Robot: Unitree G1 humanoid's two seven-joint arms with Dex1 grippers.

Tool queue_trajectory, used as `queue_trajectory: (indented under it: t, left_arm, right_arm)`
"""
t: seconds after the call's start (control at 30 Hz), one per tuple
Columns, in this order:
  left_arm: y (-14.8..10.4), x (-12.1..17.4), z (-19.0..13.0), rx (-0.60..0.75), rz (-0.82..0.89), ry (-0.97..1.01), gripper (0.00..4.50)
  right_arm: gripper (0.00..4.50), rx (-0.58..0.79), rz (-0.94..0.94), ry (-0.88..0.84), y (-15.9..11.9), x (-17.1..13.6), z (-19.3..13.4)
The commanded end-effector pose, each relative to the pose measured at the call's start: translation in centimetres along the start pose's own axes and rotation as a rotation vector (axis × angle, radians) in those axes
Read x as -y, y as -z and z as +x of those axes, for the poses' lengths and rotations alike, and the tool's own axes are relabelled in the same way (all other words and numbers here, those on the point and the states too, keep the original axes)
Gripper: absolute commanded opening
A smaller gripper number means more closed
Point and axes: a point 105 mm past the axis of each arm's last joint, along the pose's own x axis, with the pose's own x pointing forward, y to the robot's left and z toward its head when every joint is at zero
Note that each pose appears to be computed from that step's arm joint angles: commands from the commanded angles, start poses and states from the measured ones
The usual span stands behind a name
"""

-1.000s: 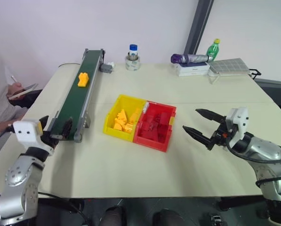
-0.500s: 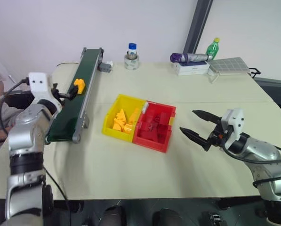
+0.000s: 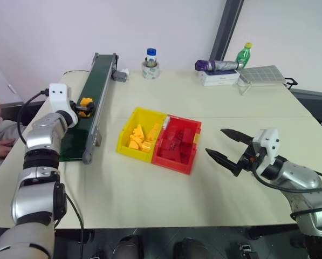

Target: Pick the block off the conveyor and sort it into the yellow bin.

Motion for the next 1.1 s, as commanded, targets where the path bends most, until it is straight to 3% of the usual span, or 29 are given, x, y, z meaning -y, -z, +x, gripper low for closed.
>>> queue_trajectory:
  t: [0.03, 0.13, 0.17, 0.33, 0.43, 0.57, 0.7, 0.8, 0.9, 1.1]
  left_arm:
    - [-0.8, -0.1, -0.1, 0.012, 0.019, -0.003, 3.18]
    - [-1.1, -0.6, -0.5, 0.029, 0.032, -0.034, 1.61]
    - [-1.3, -0.9, -0.6, 0.04, 0.033, -0.043, 1.27]
    - [-4.1, 0.7, -1.7, 0.137, 0.044, 0.021, 1.32]
    - [-6.8, 4.8, -3.1, 0.25, 0.03, 0.208, 1.32]
    - [-7.4, 10.3, -4.6, 0.264, 0.006, 0.451, 1.32]
    - [-4.7, 16.9, -5.2, 0.154, 0.062, 0.654, 1.32]
    - [-2.5, 17.8, -4.6, 0.097, 0.084, 0.604, 1.32]
    - [-1.9, 17.6, -3.9, 0.092, 0.038, 0.536, 1.32]
    - [-2.5, 17.3, -3.3, 0.143, 0.012, 0.494, 4.15]
  right_arm:
    - [4.5, 0.04, -0.044, 0.009, -1.4, 0.1, -0.2]
    - [4.5, 0.039, -0.046, 0.014, -1.4, 0.2, -0.2]
    - [4.5, 0.038, -0.046, 0.015, -1.4, 0.2, -0.3]
    - [4.5, 0.035, -0.048, 0.02, -1.3, 0.2, -0.3]
    - [4.5, 0.042, -0.05, 0.023, -1.5, 0.3, -0.3]
    - [4.5, 0.044, -0.05, 0.021, -1.6, 0.4, -0.3]
    - [4.5, 0.05, -0.053, 0.018, -1.7, 0.4, -0.1]
    - [4.5, 0.051, -0.061, 0.02, -1.8, 0.4, -0.1]
    - [4.5, 0.05, -0.063, 0.024, -1.8, 0.3, -0.2]
    - [4.5, 0.04, -0.067, 0.032, -1.8, 0.4, -0.5]
